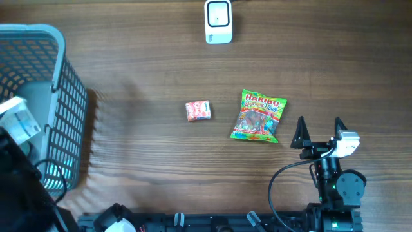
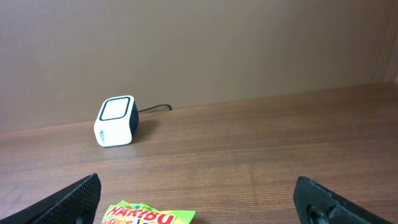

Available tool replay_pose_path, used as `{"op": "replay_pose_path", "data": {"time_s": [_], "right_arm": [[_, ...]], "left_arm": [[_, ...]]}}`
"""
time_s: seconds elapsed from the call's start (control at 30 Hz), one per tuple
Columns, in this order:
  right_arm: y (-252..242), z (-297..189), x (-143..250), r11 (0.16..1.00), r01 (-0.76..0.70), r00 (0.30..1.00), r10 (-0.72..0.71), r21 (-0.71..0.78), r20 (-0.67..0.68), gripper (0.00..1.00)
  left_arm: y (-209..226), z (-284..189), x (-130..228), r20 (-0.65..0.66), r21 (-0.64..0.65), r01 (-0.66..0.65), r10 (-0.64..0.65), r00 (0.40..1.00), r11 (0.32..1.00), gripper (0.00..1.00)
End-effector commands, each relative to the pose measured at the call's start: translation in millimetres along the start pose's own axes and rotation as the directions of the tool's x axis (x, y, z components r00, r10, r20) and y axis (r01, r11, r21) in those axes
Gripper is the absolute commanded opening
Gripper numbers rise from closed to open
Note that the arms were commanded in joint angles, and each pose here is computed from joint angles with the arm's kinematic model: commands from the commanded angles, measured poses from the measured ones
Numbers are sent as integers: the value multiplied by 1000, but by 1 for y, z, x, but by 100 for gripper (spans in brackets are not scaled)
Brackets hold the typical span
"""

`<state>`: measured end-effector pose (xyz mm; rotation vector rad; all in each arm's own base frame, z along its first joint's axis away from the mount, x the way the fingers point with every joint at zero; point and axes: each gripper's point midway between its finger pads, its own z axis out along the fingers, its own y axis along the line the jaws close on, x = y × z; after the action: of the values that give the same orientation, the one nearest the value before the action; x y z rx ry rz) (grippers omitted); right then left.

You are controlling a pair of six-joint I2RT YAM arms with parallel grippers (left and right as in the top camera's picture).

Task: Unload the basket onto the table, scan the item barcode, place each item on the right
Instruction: 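Reach the left gripper into the basket and grasp the white Hansaplast box, then carry the Hansaplast box with the left gripper and set it on the table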

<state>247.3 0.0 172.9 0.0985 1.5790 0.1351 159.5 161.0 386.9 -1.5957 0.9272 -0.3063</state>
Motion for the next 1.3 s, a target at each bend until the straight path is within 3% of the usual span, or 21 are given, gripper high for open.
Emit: {"op": "replay_pose_path", "data": {"time_s": [0.0,0.07,0.1,0.3,0.37,0.47,0.63,0.87,0.97,1.27], "right_arm": [[2,0,-1,1000,11,1000,-11,-12,6,100],[2,0,-1,1000,11,1000,-11,-12,6,100],[2,0,-1,1000,11,1000,-11,-12,6,100],[2,0,-1,1000,11,1000,-11,-12,7,100],[2,0,-1,1000,11,1000,-11,-12,6,100],[2,0,-1,1000,11,1000,-11,-12,7,100],[2,0,-1,1000,11,1000,-11,-12,7,100],[2,0,-1,1000,11,1000,-11,-12,7,100],[2,0,-1,1000,11,1000,-11,-12,6,100],[2,0,-1,1000,11,1000,-11,-12,6,100]], "left_arm": [[-11,-8,47,-269,76,-13,33,962,997,71],[-3,-15,106,-568,68,-46,77,819,997,72],[-1,-17,119,-623,79,-72,106,775,994,71],[23,-27,199,-829,132,-274,257,497,953,72],[37,-27,220,-845,153,-372,316,432,916,72],[81,-27,253,-862,133,-596,389,325,792,72],[145,-43,324,-916,179,-791,393,84,585,72],[225,-51,408,-941,225,-873,330,-80,432,72],[233,-45,412,-933,225,-887,351,-77,404,75],[231,-45,411,-931,226,-886,357,-74,405,75]]}}
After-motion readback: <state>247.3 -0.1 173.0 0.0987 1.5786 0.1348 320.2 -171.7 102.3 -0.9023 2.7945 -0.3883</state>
